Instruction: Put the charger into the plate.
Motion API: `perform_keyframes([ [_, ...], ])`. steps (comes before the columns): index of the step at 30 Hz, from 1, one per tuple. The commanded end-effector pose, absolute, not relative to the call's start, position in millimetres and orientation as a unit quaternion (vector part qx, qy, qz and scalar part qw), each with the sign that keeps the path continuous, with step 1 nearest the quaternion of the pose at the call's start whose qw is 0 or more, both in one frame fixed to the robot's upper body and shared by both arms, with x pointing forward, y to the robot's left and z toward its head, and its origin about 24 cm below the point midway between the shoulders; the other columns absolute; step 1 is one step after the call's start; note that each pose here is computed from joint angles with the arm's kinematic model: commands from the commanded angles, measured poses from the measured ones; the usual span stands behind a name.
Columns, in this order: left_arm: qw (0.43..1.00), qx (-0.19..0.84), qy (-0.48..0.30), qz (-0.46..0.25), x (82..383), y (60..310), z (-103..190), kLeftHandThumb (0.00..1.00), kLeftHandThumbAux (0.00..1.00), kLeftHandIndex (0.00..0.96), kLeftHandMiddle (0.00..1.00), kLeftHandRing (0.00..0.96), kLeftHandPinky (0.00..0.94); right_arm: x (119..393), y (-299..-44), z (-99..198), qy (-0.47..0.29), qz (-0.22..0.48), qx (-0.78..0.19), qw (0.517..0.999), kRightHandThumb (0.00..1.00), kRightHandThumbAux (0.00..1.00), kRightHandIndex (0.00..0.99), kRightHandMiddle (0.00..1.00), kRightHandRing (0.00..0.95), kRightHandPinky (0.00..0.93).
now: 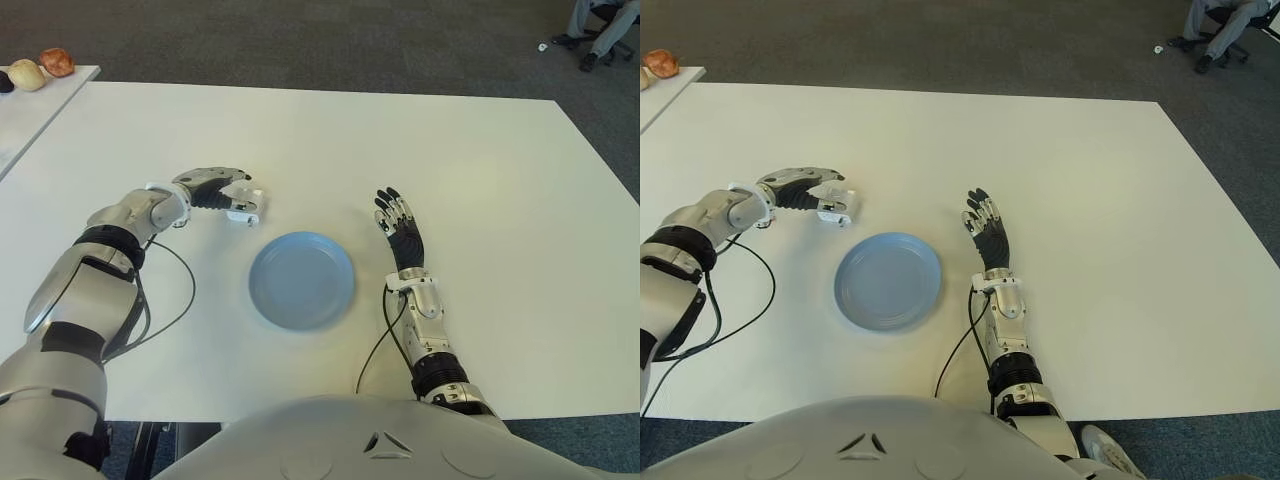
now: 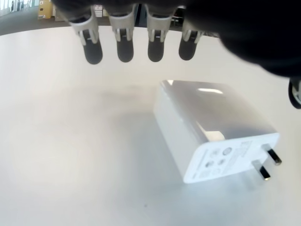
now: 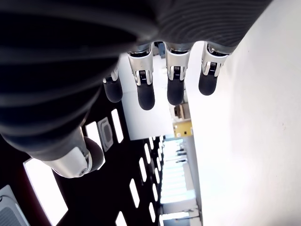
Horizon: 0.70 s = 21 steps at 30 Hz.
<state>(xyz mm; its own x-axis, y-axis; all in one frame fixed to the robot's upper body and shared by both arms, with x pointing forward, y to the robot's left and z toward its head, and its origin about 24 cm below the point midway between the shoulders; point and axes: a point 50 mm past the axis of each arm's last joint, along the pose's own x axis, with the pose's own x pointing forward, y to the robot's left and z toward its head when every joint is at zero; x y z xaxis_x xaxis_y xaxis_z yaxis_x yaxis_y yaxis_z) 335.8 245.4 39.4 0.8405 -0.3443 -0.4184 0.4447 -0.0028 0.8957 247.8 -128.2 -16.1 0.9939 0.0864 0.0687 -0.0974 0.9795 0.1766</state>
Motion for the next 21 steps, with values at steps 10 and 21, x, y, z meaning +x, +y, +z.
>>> perform_keyframes([
  [10,0.662,0.679,0.03,-0.315,332.1,248.0,41.5,0.382,0.227,0.0,0.0,0.0,0.0,233.6,-124.7,-33.4,0.014,0.036,0.109,0.993,0.0,0.639,0.097,0.143,0.092,0.058],
  [21,0.633,0.701,0.013,-0.328,328.6,249.4,40.9,0.399,0.223,0.0,0.0,0.0,0.027,233.3,-125.4,-33.3,0.014,0.036,0.107,0.993,0.0,0.634,0.098,0.142,0.09,0.059],
])
